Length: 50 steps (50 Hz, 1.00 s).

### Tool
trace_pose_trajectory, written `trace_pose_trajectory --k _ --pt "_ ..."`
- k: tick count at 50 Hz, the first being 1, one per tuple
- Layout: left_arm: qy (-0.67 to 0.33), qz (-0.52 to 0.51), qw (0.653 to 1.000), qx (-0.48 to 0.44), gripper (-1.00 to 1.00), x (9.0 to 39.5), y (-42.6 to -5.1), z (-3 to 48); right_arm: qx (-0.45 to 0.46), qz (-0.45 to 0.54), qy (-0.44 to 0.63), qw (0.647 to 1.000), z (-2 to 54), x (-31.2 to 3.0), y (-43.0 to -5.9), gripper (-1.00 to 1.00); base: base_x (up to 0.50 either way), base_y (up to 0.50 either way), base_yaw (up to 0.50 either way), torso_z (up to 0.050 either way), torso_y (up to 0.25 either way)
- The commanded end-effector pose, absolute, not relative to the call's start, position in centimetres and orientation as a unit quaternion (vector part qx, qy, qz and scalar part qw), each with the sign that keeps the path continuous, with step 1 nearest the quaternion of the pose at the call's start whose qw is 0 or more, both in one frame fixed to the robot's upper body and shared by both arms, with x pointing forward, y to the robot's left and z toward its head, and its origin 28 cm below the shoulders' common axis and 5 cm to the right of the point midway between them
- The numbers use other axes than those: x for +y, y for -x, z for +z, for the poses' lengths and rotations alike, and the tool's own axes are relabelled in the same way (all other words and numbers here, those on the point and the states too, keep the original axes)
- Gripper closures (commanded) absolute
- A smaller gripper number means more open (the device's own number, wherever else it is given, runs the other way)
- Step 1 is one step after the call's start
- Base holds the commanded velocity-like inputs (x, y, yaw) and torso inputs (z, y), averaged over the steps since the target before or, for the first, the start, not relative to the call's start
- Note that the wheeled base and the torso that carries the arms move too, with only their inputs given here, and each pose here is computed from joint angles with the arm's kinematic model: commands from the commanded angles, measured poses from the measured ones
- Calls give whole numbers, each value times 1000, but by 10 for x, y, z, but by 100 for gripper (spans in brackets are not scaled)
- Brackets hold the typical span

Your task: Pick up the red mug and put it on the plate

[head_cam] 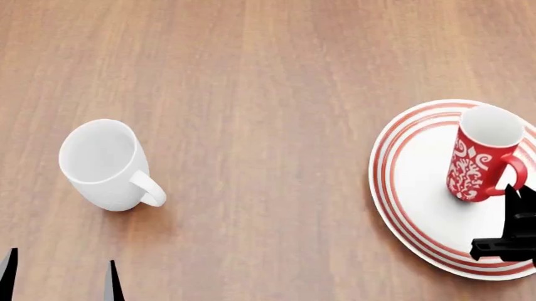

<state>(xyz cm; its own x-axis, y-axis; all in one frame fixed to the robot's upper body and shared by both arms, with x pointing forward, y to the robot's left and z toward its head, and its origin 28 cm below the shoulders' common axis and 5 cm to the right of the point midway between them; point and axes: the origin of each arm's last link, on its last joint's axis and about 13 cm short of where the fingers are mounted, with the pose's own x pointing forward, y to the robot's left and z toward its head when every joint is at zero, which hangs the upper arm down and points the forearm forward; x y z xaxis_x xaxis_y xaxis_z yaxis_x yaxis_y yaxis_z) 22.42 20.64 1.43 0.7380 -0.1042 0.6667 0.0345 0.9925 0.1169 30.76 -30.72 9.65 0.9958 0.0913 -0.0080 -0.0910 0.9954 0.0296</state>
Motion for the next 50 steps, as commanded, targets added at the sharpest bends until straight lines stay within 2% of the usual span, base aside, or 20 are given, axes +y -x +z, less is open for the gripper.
trace_pose_trajectory --k 1,44,45,50 --pt "-48 -37 931 -361 -100 206 -224 14 3 45 -12 999 97 -307 -309 100 0 0 0 0 0" --pt "-49 -40 930 -363 -100 206 -224 14 27 56 3 998 87 -309 -304 100 0 0 0 0 0" --pt "-49 -41 930 -363 -100 206 -224 14 28 57 2 998 86 -309 -304 -100 0 0 0 0 0" --pt "-50 -41 930 -363 -100 206 -224 14 32 58 1 998 84 -308 -302 -100 0 0 0 0 0"
